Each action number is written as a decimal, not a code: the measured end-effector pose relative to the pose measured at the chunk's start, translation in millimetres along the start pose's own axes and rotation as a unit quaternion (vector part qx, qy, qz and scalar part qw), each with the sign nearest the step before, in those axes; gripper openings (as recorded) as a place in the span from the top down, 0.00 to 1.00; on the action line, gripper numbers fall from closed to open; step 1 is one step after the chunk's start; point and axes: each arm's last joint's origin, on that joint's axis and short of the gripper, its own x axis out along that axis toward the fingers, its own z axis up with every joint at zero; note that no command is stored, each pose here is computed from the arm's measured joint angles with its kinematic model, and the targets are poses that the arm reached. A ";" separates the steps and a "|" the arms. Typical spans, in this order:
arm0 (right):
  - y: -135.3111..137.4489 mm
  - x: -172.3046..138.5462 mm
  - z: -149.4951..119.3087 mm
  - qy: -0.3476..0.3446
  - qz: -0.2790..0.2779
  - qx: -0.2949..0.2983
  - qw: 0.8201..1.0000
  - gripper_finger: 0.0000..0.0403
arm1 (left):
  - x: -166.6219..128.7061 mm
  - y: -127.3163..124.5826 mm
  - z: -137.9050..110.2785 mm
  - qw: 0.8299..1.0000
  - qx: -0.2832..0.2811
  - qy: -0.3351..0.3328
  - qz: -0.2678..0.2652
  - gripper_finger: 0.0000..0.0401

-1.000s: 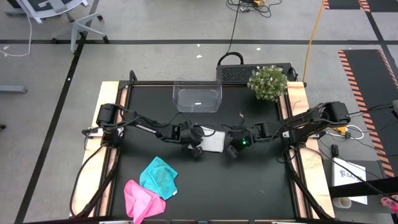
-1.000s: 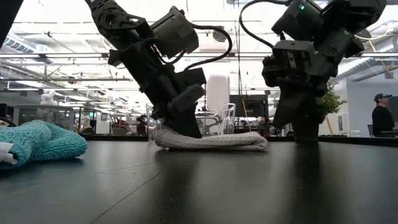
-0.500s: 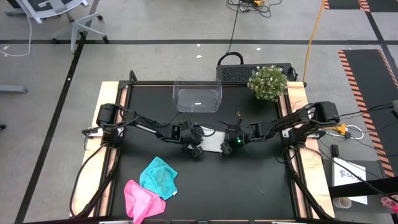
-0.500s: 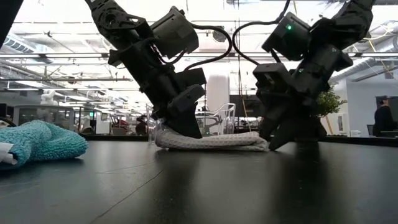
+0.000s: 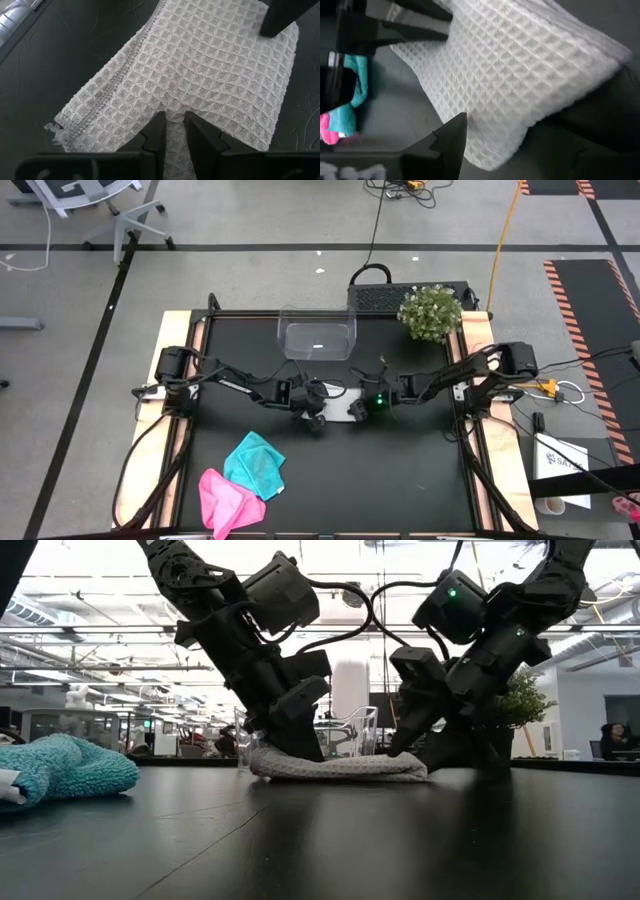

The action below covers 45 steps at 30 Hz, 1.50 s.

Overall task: Fold microfiber towels
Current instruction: Fold the white microfiber towel

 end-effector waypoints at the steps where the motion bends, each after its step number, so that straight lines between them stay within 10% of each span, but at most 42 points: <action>1: -0.3 2.2 0.3 -0.002 0.003 -0.001 1.000 0.53 | 0.0 0.0 0.0 1.000 0.000 0.000 0.000 0.81; 13: -9.7 20.7 -2.9 -0.001 -0.009 -0.015 1.000 0.96 | 0.0 0.0 0.0 1.000 -0.003 0.000 0.000 0.81; 30: -8.0 19.8 -2.7 0.001 0.003 -0.013 1.000 0.96 | -79.7 16.0 15.7 0.983 -0.175 0.012 0.046 0.80; 45: -2.7 15.5 -1.7 0.005 0.025 -0.050 0.998 0.96 | -76.4 28.1 -3.0 0.931 -0.333 0.133 0.065 0.42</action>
